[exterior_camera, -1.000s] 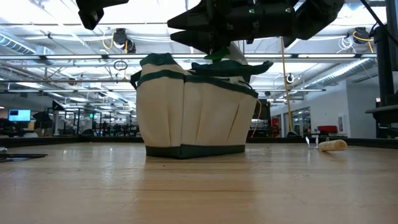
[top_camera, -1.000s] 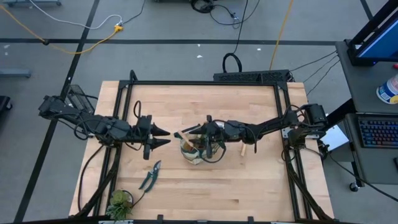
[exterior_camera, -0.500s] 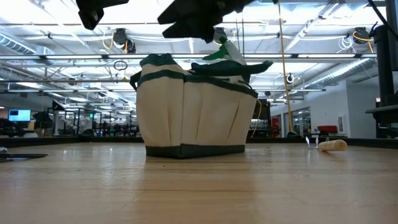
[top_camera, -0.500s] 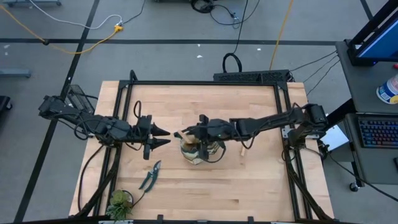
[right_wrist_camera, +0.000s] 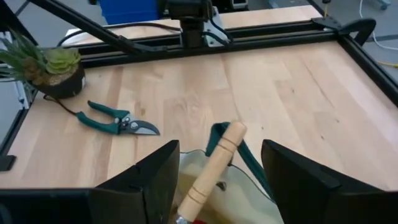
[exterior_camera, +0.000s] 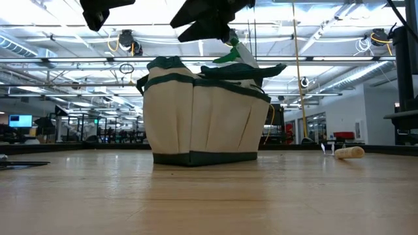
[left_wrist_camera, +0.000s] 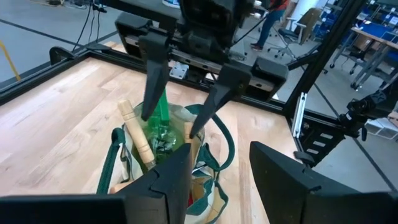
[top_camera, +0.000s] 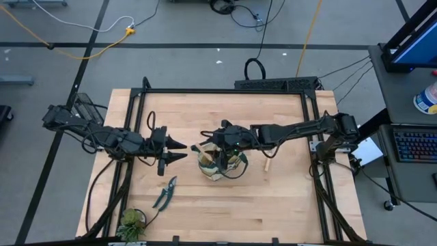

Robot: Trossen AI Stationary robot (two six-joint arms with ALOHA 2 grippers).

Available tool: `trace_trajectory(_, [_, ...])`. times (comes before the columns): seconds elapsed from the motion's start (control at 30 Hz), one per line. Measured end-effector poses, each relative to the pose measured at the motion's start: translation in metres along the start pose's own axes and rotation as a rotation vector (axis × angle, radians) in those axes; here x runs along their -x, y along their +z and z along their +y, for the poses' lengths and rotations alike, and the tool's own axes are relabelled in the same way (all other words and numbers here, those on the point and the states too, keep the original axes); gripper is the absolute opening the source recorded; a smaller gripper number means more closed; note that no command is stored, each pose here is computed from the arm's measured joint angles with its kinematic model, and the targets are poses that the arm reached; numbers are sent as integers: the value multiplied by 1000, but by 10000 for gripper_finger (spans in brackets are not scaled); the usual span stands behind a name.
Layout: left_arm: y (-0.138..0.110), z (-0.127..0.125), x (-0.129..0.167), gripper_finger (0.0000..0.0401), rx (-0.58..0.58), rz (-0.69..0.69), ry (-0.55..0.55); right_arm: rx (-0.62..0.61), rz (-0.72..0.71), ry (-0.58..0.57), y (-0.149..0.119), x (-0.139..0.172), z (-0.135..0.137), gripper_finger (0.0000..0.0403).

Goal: Pick & Place Garden tools in Gardening bag
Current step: Put the top hand rake into the gardening bag

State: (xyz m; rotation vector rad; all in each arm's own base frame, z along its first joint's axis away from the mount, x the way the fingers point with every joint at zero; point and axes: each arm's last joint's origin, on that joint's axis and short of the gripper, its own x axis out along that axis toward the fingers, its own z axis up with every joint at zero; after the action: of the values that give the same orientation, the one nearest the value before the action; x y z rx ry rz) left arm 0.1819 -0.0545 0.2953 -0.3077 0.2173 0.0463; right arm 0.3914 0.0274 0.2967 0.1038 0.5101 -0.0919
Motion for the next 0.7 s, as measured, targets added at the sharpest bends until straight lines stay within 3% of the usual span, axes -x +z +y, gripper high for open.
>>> trace_trajectory(0.27, [-3,1,0,166,-4,22,20,-19,-1,29,-1,-8,-7,224])
trace_trajectory(0.7, [-8,4,0,166,32,74,58,-11,132,52,-16,-40,-11,224])
